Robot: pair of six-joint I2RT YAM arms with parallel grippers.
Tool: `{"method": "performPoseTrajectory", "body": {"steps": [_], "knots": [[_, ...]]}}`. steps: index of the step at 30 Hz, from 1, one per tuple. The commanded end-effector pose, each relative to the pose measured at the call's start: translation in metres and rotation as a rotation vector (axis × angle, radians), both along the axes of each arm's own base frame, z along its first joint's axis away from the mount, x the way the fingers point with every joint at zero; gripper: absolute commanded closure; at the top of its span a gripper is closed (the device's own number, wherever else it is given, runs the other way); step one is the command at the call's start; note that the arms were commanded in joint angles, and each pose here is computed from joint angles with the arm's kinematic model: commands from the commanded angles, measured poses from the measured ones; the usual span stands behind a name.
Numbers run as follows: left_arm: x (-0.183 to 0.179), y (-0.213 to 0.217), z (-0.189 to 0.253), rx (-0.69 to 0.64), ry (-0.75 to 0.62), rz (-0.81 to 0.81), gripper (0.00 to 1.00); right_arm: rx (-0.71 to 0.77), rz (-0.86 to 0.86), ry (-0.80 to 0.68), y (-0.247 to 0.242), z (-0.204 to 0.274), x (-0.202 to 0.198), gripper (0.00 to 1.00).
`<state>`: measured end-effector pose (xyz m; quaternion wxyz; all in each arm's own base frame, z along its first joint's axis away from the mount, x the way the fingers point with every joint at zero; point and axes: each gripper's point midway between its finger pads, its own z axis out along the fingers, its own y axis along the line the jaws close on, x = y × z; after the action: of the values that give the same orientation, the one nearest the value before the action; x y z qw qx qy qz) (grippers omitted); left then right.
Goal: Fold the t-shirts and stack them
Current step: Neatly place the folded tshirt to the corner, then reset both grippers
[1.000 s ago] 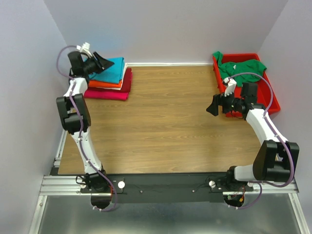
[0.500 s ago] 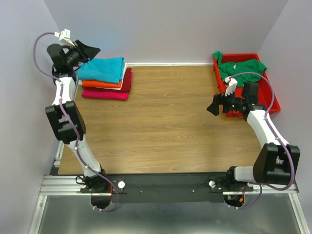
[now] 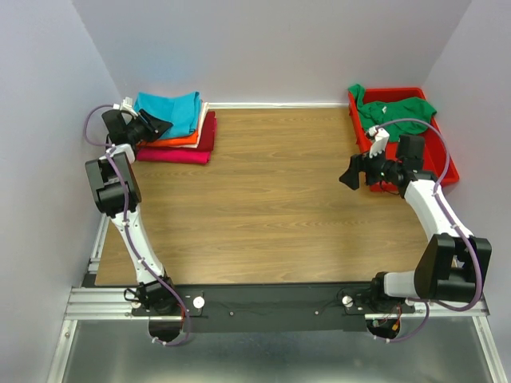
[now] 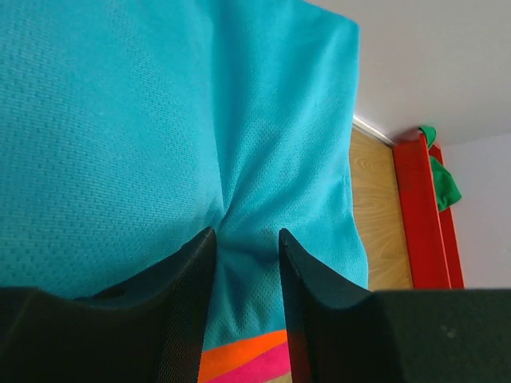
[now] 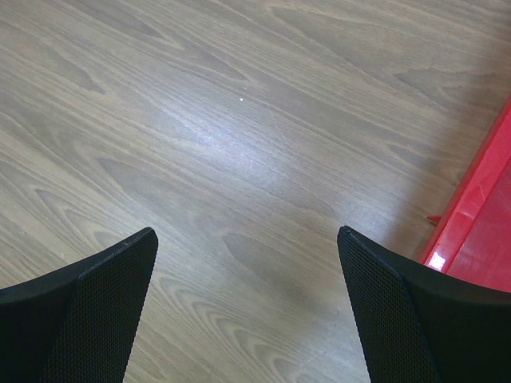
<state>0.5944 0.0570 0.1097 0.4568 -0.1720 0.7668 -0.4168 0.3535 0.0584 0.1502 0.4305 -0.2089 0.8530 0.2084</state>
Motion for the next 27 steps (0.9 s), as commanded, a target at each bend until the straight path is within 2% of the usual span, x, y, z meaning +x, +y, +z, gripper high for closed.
{"method": "performPoseTrajectory", "body": {"steps": [1,6,7,9,12,14,15,16,17,18,19,21,22,23,24,25,26,27], "knots": [[-0.005,0.002,-0.011,0.003,0.004,-0.013,0.54,0.005,0.015,0.022,0.0,-0.009,-0.005,0.0],[-0.002,-0.001,0.077,0.049,-0.159,-0.071,0.52,0.007,0.026,0.009,0.001,-0.005,-0.006,0.0],[-0.005,-0.002,0.114,0.075,-0.22,-0.081,0.51,0.004,0.027,0.0,0.001,-0.003,-0.006,0.0],[-0.01,-0.004,0.15,0.112,-0.276,-0.083,0.5,-0.002,0.03,-0.012,0.001,0.0,-0.007,0.0],[-0.038,-0.008,0.228,0.219,-0.402,-0.036,0.48,-0.032,0.012,-0.05,-0.005,0.009,-0.006,0.0],[-0.051,-0.01,0.247,0.289,-0.428,-0.002,0.47,-0.057,-0.01,-0.08,-0.009,0.019,-0.005,0.0],[-0.069,-0.015,0.256,0.362,-0.448,0.008,0.47,-0.085,-0.042,-0.111,-0.015,0.028,-0.005,0.0],[-0.076,-0.019,0.239,0.388,-0.394,0.038,0.43,-0.102,-0.066,-0.134,-0.02,0.036,-0.004,0.0],[-0.084,-0.024,0.239,0.423,-0.396,0.047,0.43,-0.123,-0.087,-0.151,-0.024,0.041,-0.004,0.0],[-0.092,-0.03,0.241,0.496,-0.422,0.045,0.42,-0.168,-0.139,-0.2,-0.034,0.057,-0.004,0.0],[-0.11,-0.038,0.265,0.551,-0.472,0.085,0.41,-0.185,-0.172,-0.225,-0.04,0.067,-0.004,0.0],[-0.143,-0.076,0.278,0.641,-0.556,0.054,0.39,-0.239,-0.295,-0.296,-0.061,0.096,-0.006,0.0],[-0.151,-0.079,0.284,0.681,-0.574,0.088,0.38,-0.213,-0.35,-0.311,-0.064,0.108,-0.007,0.0],[-0.163,-0.099,0.274,0.69,-0.583,0.051,0.36,-0.206,-0.399,-0.324,-0.069,0.117,-0.008,0.0],[-0.174,-0.101,0.279,0.703,-0.607,0.057,0.34,-0.198,-0.457,-0.335,-0.076,0.127,-0.008,0.0],[-0.198,-0.106,0.3,0.712,-0.674,0.073,0.31,-0.178,-0.492,-0.366,-0.078,0.143,-0.011,0.0],[-0.22,-0.109,0.305,0.713,-0.722,0.076,0.14,-0.148,-0.544,-0.377,-0.081,0.152,-0.014,0.0],[-0.23,-0.11,0.307,0.714,-0.744,0.08,0.03,-0.13,-0.575,-0.396,-0.083,0.161,-0.017,0.0]]}}
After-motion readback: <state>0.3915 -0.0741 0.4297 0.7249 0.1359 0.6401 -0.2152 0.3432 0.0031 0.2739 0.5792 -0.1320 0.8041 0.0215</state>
